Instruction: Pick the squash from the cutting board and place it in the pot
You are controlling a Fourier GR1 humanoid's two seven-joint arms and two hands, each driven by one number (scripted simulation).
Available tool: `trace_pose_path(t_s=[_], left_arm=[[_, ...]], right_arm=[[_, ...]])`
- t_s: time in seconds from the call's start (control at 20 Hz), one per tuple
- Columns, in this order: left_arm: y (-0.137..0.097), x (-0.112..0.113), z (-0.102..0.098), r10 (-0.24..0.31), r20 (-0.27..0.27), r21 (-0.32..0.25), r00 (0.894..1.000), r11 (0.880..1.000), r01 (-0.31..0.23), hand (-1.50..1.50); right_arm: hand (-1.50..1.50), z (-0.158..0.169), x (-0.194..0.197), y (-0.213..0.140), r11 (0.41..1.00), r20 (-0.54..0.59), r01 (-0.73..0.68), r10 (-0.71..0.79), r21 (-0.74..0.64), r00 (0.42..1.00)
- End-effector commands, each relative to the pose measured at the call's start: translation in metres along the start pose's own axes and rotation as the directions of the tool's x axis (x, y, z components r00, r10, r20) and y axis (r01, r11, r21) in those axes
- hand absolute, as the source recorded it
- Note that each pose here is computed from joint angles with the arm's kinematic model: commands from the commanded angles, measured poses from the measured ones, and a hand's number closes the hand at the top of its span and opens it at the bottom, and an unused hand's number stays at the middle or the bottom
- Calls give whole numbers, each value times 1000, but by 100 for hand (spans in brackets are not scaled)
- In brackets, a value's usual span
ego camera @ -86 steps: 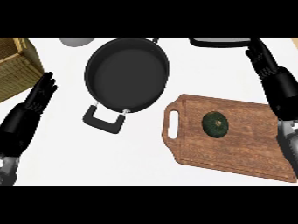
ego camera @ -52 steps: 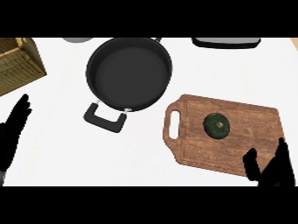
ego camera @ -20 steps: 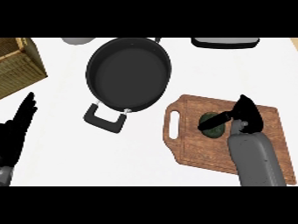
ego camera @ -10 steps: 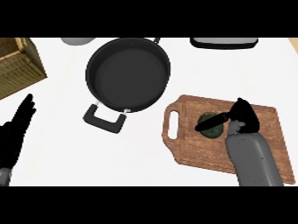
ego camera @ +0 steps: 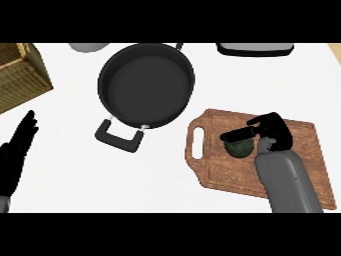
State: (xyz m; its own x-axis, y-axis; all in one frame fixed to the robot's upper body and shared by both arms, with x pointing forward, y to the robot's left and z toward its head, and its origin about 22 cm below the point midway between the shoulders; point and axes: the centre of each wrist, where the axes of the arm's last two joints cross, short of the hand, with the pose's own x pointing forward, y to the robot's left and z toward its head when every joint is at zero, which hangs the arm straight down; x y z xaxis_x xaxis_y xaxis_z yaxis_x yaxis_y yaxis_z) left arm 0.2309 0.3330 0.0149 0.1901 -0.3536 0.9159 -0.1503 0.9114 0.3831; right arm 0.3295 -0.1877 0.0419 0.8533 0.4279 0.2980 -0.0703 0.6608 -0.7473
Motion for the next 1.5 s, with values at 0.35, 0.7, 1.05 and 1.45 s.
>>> trace_pose_path(t_s=[0.35,0.7,1.05,1.45], left_arm=[[-19,17,-9,-5,41,-89,999,996,8,0],[-37,44,-21,-4,117,-179,993,984,25,0],[-42,30,-28,1,57,-150,998,989,8,0],[-35,20,-28,-17,37,-117,999,993,22,0]], right_arm=[[150,71,47,52,948,343,-317,305,-23,889],[150,158,75,86,820,709,-518,515,-244,481],[150,231,93,87,803,726,-321,593,-501,349],[150,294,119,58,816,756,21,525,-578,391]])
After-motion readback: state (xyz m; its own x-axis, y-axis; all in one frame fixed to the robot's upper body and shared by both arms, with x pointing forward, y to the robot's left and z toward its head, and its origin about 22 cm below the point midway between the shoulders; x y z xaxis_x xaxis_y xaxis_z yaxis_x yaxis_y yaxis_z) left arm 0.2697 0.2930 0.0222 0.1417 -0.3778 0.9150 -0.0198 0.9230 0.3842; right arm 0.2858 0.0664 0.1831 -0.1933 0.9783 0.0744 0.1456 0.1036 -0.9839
